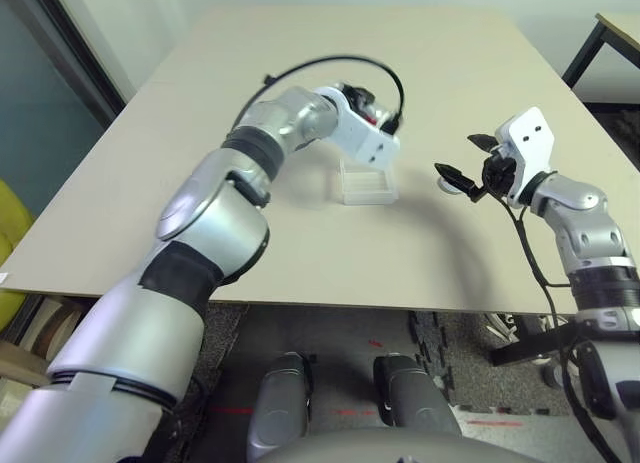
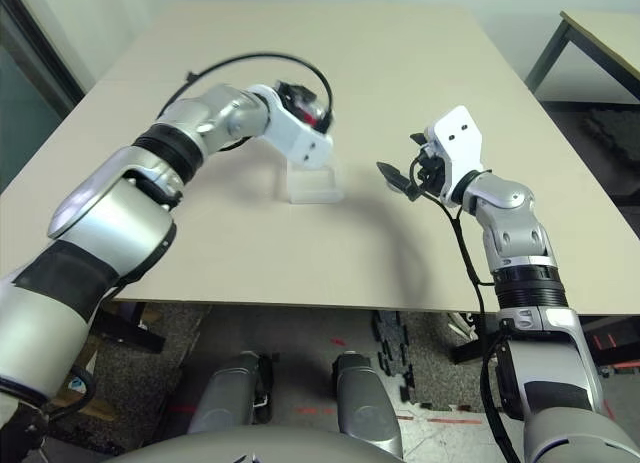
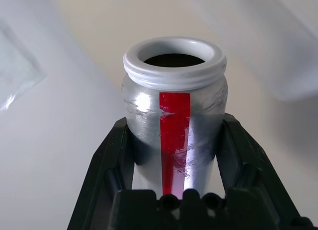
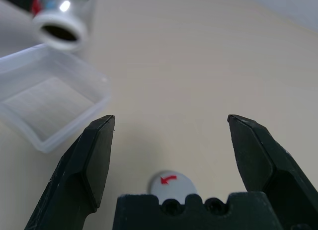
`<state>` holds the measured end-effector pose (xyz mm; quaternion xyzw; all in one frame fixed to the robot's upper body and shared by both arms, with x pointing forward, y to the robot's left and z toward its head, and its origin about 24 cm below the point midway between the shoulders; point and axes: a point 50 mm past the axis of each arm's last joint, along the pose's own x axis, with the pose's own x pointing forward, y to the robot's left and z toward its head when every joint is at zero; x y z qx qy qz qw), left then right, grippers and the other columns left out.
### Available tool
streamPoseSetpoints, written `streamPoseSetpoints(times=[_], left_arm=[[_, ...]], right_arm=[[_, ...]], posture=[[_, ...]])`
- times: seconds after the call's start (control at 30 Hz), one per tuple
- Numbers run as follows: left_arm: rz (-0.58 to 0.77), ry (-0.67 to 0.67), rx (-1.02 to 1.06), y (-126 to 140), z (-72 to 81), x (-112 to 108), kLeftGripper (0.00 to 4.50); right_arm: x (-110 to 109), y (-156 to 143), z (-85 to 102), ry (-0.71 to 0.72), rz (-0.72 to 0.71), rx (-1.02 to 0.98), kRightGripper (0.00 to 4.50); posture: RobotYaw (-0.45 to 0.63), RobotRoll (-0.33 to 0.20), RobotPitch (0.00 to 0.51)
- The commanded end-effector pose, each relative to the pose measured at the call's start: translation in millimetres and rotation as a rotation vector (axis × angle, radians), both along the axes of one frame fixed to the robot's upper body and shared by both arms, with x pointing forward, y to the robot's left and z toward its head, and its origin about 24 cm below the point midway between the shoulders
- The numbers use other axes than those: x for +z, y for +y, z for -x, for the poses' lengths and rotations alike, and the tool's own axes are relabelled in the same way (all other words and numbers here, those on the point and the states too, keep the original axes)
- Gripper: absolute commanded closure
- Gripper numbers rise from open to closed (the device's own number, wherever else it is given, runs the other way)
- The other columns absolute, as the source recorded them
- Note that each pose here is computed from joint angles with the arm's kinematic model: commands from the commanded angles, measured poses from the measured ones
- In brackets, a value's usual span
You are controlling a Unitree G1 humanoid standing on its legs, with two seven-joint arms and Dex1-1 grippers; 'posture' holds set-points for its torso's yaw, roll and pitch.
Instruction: Pour the medicine from the bottle into the box.
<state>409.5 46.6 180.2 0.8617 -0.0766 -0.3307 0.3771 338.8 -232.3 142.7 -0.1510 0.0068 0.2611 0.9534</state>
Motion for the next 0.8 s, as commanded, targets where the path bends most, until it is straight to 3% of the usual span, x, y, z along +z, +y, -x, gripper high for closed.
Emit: streamPoseSetpoints(times=[0.03, 0.53, 0.7, 0.8], left_arm=[[-0.083, -0.075, -0.014, -3.3, -2.4, 13.2, 2.01], [-0.028, -0.016, 0.030, 3.4, -2.6, 7.9, 2.01], [0.122, 0.085, 0.094, 6.9, -2.2, 8.5, 2.01], [0.300, 0.215, 0.167, 14.6, -1.5, 3.3, 2.01]], right_arm=[[1.9, -1.8, 3.6, -0.006, -0.054, -0.026, 0.00], [6.8, -1.1, 2.5, -0.008, -0.082, -0.035, 0.00], [6.0, 1.3, 0.9, -0.001, -0.077, -0.024, 0.00], [5.1, 2.5, 0.6, 0.007, -0.074, -0.012, 0.00]], posture=[[-0.14, 0.000, 0.047], [-0.12, 0.000, 0.044], [-0.11, 0.000, 0.050], [-0.10, 0.000, 0.054]])
